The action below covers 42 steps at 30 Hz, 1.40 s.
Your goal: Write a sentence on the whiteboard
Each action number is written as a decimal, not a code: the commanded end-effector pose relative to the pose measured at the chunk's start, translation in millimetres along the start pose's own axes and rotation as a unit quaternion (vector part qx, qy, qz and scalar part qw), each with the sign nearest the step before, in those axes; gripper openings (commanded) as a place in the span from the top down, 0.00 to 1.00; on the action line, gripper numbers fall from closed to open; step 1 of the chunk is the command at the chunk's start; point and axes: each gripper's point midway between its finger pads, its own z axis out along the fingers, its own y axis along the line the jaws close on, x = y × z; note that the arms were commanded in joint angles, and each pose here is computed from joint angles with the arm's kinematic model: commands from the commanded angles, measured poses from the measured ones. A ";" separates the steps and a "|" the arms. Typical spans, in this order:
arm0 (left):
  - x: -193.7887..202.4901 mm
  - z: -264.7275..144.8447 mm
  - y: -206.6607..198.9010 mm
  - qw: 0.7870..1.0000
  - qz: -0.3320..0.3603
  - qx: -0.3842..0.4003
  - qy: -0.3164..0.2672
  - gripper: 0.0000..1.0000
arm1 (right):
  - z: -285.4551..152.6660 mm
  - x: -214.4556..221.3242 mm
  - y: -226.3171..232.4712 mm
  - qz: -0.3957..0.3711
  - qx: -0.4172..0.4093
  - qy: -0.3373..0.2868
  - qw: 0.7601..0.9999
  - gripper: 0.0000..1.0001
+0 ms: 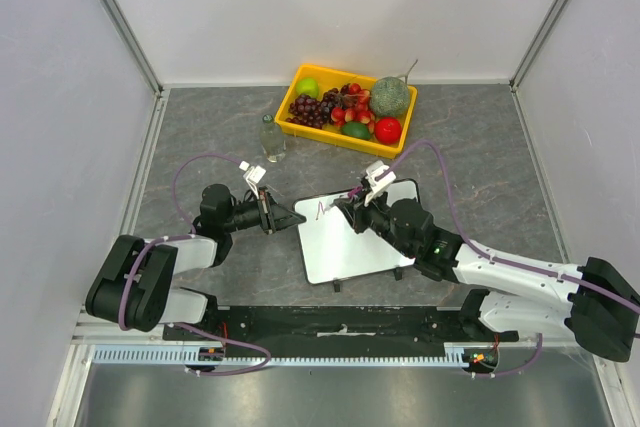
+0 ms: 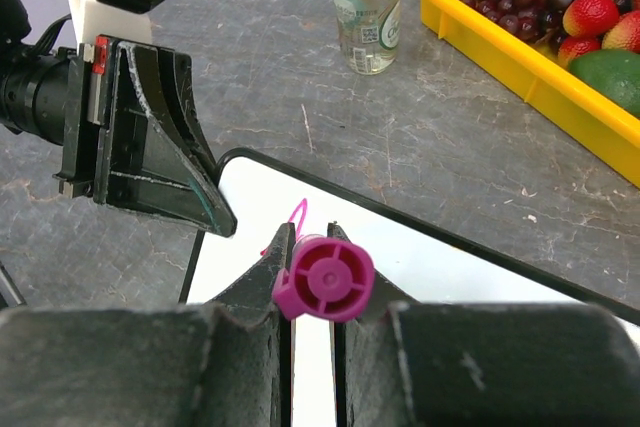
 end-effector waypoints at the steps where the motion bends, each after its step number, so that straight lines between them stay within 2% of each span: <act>1: 4.5 -1.9 0.3 1.000 0.030 0.001 0.003 0.98 | 3.4 -10.1 -19.3 -0.018 0.052 -0.008 0.998 1.00; 15: 4.2 -2.6 -1.5 0.999 0.032 0.003 0.004 0.98 | 4.8 -21.6 -25.8 -0.022 0.075 -0.019 0.997 1.00; 25: 4.5 -2.6 -0.8 1.000 0.031 0.001 0.003 0.98 | -0.6 -2.1 -21.5 -0.026 0.055 0.013 0.998 1.00; 42: 1.9 -3.6 -0.4 0.999 0.040 -0.009 0.009 0.98 | -21.5 20.2 -13.5 -0.016 0.012 0.033 0.999 1.00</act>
